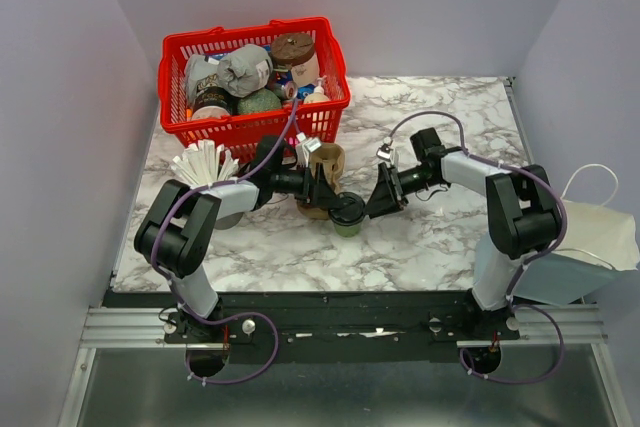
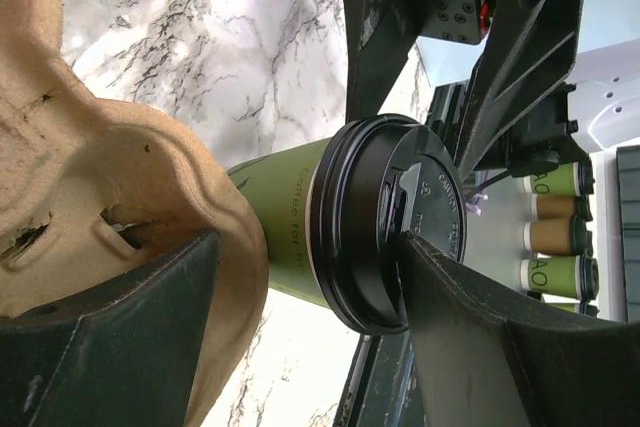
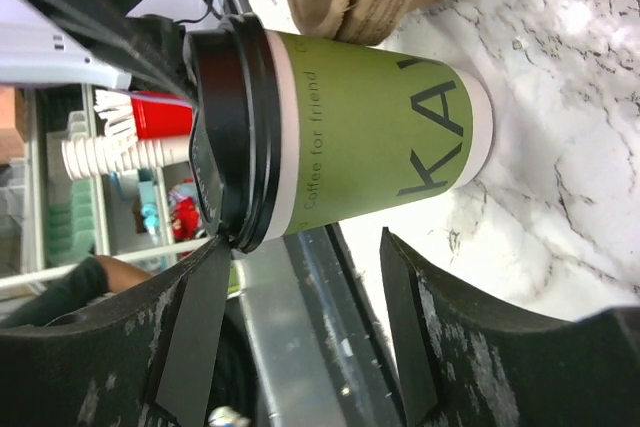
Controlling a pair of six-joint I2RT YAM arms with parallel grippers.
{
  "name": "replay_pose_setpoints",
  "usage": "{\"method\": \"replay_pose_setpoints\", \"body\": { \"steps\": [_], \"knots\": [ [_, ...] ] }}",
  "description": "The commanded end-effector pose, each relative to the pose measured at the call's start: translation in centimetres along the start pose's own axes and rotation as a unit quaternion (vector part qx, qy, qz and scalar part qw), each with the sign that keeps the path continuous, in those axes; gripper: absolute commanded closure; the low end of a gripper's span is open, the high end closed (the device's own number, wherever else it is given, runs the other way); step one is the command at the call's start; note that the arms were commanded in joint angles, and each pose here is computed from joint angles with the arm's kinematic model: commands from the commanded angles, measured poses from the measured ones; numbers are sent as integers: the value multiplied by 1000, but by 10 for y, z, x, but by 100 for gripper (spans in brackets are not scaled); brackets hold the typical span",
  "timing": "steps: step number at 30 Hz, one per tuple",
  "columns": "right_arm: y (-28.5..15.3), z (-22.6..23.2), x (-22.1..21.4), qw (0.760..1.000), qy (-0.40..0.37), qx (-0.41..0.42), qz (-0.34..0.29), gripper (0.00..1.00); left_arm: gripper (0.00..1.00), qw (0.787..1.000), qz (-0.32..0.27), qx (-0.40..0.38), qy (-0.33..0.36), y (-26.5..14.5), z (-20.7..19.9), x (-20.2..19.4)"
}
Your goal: Pack the takeout coffee
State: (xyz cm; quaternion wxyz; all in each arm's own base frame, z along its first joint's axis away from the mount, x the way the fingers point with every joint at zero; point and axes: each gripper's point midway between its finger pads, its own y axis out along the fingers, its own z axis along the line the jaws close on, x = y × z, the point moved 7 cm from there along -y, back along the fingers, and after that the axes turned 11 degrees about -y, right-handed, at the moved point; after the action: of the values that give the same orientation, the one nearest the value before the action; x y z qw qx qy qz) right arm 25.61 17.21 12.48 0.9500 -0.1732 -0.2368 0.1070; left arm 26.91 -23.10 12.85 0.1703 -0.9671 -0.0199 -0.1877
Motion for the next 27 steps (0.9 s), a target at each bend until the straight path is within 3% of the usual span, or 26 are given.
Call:
{"method": "replay_pose_setpoints", "body": {
  "steps": [1,10,17,22,27],
  "knots": [
    [12,-35,-12,986,35,-136,92,33,21,999,-14,48,-17,3,22,-7],
    [4,-53,-24,966,25,-221,133,36,21,999,-15,50,-17,2,23,-9],
    [-2,-63,-29,952,-38,-273,130,41,21,998,-13,52,-22,3,26,-10],
    [1,-27,-14,977,-102,-183,49,39,21,999,-13,45,-19,4,23,-7],
    [-7,10,-2,977,-160,-138,3,29,18,1000,-11,25,-10,4,14,-2]
  ]
}}
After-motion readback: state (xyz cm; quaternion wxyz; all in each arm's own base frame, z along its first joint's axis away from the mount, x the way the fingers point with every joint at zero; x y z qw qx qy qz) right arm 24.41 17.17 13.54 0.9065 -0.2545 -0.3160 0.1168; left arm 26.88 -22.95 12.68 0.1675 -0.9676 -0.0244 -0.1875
